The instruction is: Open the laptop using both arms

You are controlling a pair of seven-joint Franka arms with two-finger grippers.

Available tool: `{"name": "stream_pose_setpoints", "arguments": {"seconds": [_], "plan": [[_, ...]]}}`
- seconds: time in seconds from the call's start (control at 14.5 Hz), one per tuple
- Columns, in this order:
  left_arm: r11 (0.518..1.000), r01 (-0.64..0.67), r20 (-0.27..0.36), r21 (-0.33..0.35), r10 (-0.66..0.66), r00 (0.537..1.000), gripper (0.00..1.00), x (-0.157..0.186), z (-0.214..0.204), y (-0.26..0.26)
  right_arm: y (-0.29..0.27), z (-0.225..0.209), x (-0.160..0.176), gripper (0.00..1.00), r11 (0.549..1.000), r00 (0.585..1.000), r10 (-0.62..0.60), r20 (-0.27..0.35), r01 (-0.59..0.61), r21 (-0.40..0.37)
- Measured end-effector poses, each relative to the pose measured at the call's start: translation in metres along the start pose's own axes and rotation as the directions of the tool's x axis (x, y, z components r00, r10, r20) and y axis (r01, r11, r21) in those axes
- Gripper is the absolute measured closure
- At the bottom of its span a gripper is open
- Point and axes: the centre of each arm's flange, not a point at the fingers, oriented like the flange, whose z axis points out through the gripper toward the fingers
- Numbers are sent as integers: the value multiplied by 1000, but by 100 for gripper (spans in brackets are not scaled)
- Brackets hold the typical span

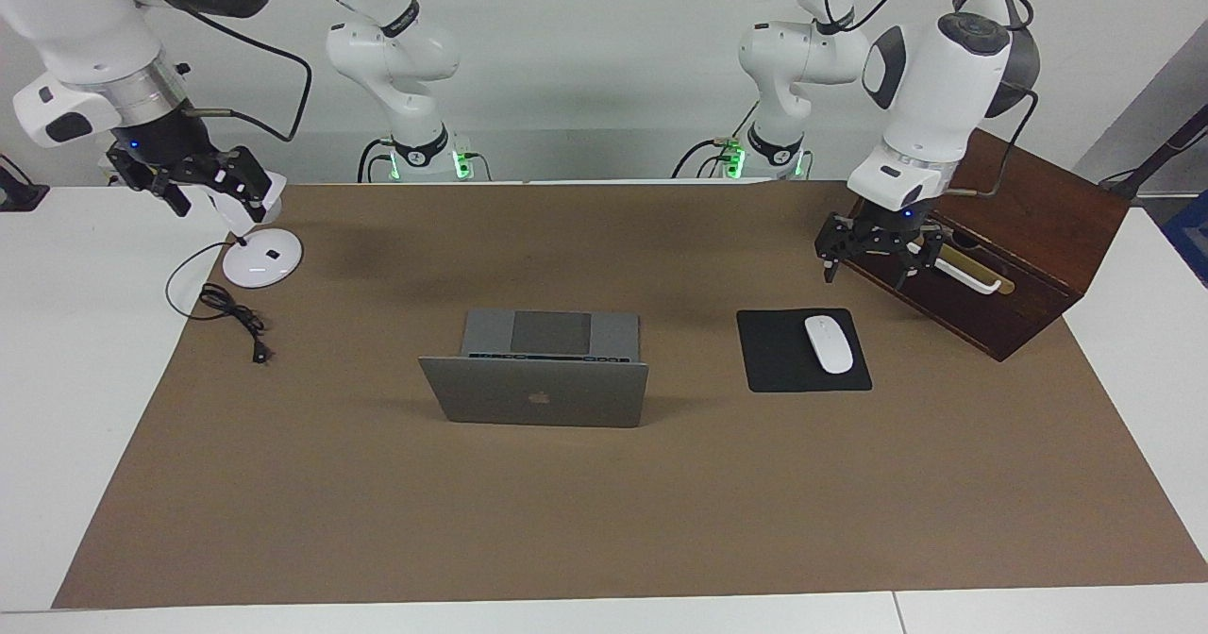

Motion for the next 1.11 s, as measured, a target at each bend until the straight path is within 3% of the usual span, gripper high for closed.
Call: {"name": "stream_pose_setpoints", "arguments": {"seconds": [0.28,0.62,1.11], "plan": [[999,48,56,7,-48,997,0,3,-46,-27,-1,3,1,1,1000,1000,-1,6,1,1],[992,121,81,21,-122,989,0,0,-90,-67,-1,4,2,0,1000,1000,-1,8,1,1],[989,146,83,26,-147,986,0,-2,-105,-80,1,21,11,0,1000,999,3,38,-3,0]]}}
